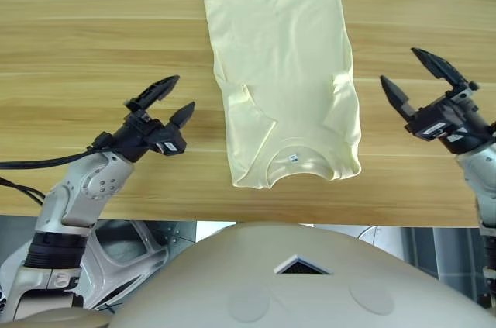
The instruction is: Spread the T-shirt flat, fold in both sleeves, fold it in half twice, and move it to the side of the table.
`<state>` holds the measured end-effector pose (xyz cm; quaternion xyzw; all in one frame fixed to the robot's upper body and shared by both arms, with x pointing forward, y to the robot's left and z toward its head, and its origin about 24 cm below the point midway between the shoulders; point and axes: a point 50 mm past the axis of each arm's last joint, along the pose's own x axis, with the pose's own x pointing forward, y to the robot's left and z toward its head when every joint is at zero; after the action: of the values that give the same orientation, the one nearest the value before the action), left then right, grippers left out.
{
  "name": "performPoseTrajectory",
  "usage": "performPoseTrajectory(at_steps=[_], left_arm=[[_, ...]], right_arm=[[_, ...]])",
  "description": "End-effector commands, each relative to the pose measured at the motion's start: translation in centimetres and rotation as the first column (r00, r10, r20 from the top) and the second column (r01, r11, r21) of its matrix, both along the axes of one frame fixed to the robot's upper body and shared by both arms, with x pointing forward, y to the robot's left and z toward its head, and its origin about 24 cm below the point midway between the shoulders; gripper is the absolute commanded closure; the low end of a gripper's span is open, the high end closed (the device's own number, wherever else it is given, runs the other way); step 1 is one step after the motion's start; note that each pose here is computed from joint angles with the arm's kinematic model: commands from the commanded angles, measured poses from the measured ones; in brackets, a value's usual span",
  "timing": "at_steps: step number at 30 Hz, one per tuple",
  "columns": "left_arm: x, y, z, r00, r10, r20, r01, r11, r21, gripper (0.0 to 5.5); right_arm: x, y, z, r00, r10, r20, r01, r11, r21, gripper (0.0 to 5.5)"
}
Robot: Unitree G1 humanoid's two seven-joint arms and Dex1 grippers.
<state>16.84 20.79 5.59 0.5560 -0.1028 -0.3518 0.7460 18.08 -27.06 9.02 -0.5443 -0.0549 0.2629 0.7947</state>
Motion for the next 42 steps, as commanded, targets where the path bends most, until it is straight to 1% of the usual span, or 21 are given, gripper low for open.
performPoseTrajectory(at_steps=[1,4,7,8,10,11,12,14,15,21,24,30,36,39,42], left_arm=[[-2.0,-0.3,-2.9,0.976,-0.094,-0.194,0.120,0.985,0.124,2.18],[-3.1,-1.1,-3.8,0.947,-0.166,-0.274,0.210,0.968,0.140,2.18],[-4.3,-2.3,-4.5,0.910,-0.243,-0.335,0.295,0.948,0.115,2.18],[-4.4,-2.5,-4.7,0.908,-0.250,-0.337,0.301,0.948,0.108,2.18],[-4.2,-2.8,-5.0,0.909,-0.248,-0.336,0.297,0.949,0.103,2.18],[-4.1,-2.8,-5.1,0.909,-0.247,-0.337,0.296,0.950,0.102,2.18],[-4.1,-2.9,-5.2,0.910,-0.245,-0.335,0.293,0.951,0.100,2.18],[-4.0,-2.9,-5.2,0.913,-0.240,-0.330,0.287,0.953,0.100,2.18],[-4.0,-2.9,-5.4,0.913,-0.239,-0.331,0.285,0.953,0.099,2.18],[-4.3,-3.3,-5.7,0.910,-0.240,-0.338,0.285,0.955,0.088,2.18],[-4.3,-3.4,-5.7,0.908,-0.244,-0.340,0.289,0.953,0.089,2.18],[-4.3,-3.5,-6.0,0.906,-0.242,-0.347,0.288,0.954,0.087,2.18],[-4.1,-3.5,-5.9,0.907,-0.243,-0.343,0.289,0.953,0.089,2.18],[-4.0,-3.5,-5.9,0.910,-0.236,-0.340,0.282,0.955,0.090,2.18],[-4.0,-3.5,-5.8,0.912,-0.234,-0.336,0.278,0.957,0.087,2.18]], right_arm=[[-2.5,-2.7,-3.8,0.976,-0.044,-0.214,-0.018,0.961,-0.277,2.76],[-4.1,-3.0,-4.8,0.959,-0.035,-0.281,-0.064,0.940,-0.336,2.76],[-4.7,-2.9,-4.7,0.956,-0.009,-0.292,-0.100,0.929,-0.356,2.76],[-4.3,-2.5,-4.2,0.967,0.012,-0.256,-0.105,0.930,-0.352,2.76],[-2.1,-1.5,-2.0,0.996,0.046,-0.083,-0.069,0.950,-0.306,2.76],[-1.3,-1.1,-1.1,0.998,0.058,-0.017,-0.060,0.959,-0.277,2.76],[-0.5,0.1,0.1,0.995,0.084,0.051,-0.071,0.973,-0.221,2.76],[0.4,2.1,1.9,0.982,0.136,0.129,-0.119,0.983,-0.137,2.76],[0.8,3.0,2.1,0.976,0.167,0.138,-0.151,0.982,-0.117,2.76],[1.8,4.8,-1.2,0.967,0.254,0.017,-0.248,0.955,-0.162,2.76],[1.5,5.1,-2.9,0.959,0.275,-0.061,-0.282,0.942,-0.181,2.76],[-0.1,3.2,-3.6,0.963,0.229,-0.144,-0.256,0.944,-0.207,2.76],[-2.6,1.4,-3.7,0.965,0.161,-0.205,-0.205,0.954,-0.219,2.76],[-4.3,0.4,-3.7,0.956,0.123,-0.266,-0.187,0.955,-0.230,2.76],[-5.1,-0.3,-3.4,0.954,0.095,-0.284,-0.167,0.955,-0.244,2.76]])
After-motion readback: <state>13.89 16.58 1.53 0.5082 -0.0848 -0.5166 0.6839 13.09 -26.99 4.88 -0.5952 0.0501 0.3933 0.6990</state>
